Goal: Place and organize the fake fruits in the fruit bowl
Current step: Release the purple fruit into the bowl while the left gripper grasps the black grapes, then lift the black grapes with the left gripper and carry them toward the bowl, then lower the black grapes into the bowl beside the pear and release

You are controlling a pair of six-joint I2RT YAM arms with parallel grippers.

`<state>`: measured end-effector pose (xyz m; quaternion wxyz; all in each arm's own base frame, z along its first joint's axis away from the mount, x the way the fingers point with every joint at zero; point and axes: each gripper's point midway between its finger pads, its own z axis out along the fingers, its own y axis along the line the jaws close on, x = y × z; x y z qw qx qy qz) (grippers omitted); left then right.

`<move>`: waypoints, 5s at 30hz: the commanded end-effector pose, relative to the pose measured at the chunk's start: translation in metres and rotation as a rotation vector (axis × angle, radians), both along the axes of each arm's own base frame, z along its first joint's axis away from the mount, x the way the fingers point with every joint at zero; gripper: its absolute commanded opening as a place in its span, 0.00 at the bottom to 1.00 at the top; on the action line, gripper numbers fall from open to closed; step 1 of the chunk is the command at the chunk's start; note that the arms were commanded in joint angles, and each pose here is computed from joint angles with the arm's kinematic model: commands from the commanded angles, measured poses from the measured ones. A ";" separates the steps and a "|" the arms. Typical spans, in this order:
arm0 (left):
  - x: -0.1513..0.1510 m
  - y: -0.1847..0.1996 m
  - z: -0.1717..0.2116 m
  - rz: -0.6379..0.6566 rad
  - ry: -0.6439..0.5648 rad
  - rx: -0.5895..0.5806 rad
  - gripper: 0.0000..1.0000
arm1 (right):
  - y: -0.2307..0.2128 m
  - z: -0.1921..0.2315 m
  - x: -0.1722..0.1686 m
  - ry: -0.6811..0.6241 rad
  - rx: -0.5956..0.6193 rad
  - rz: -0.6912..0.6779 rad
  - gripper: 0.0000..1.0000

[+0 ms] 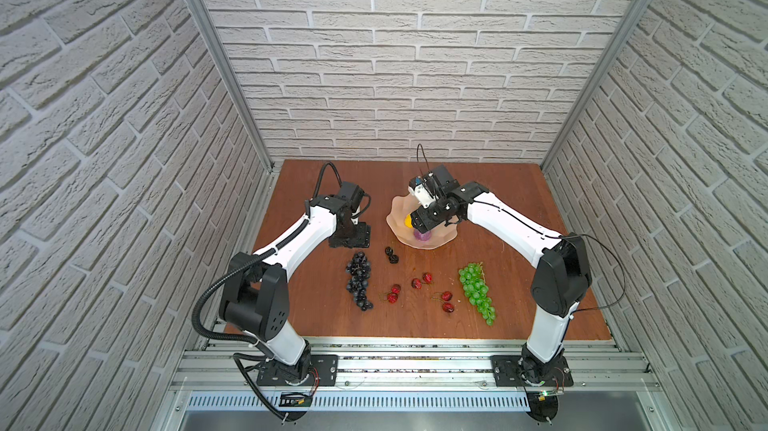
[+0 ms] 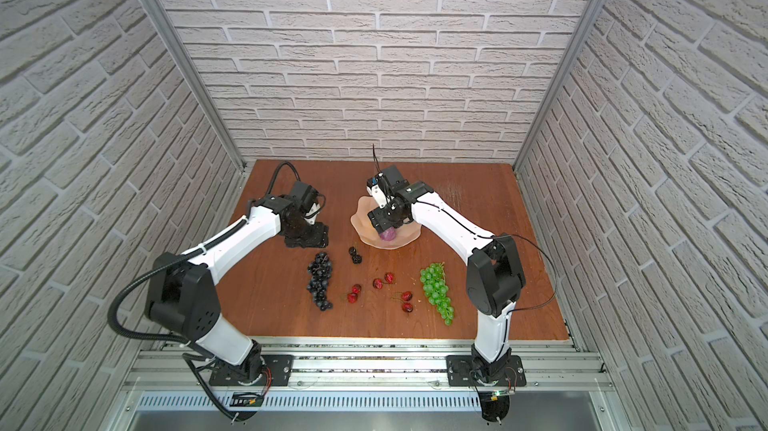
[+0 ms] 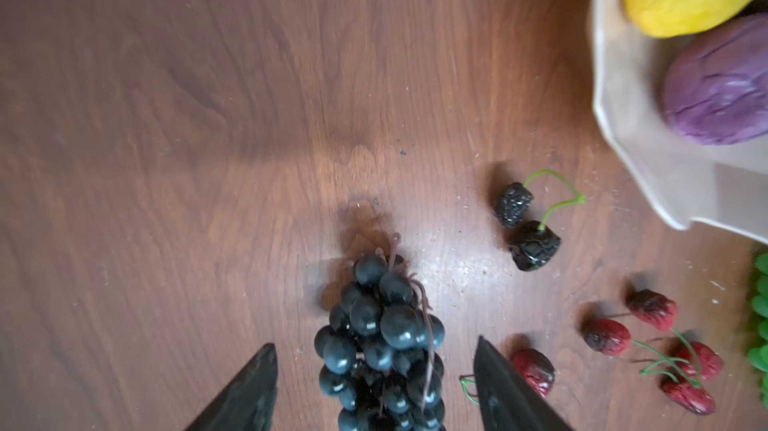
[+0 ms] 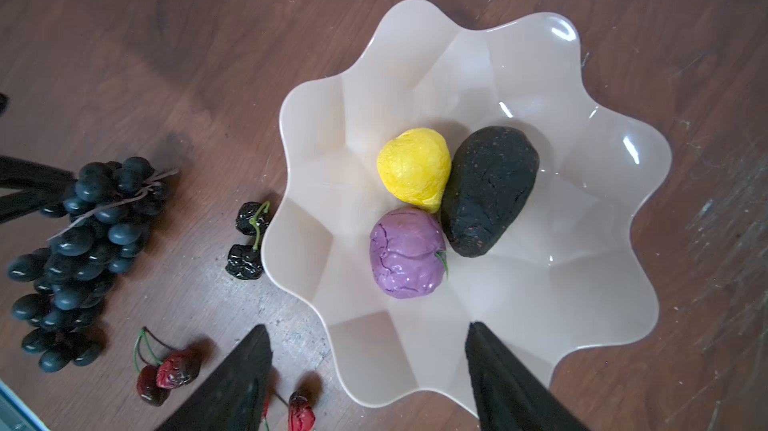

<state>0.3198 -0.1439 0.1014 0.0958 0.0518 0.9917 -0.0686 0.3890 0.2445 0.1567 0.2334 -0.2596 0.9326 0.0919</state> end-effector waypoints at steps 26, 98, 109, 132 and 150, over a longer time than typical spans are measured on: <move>-0.001 -0.017 -0.053 -0.050 0.170 -0.023 0.41 | -0.001 -0.016 -0.014 -0.022 0.041 -0.015 0.73; 0.069 -0.185 0.178 -0.297 -0.350 -0.437 0.00 | -0.097 0.044 -0.048 -0.134 0.078 -0.269 0.64; 0.073 -0.193 0.158 -0.292 -0.307 -0.446 0.00 | -0.099 0.035 -0.047 -0.116 0.071 -0.269 0.64; 0.083 -0.173 0.124 -0.216 -0.272 -0.411 0.00 | -0.096 0.025 -0.045 -0.092 0.063 -0.253 0.64; 0.142 -0.157 0.082 -0.171 -0.261 -0.361 0.00 | -0.089 0.022 -0.037 -0.085 0.067 -0.231 0.64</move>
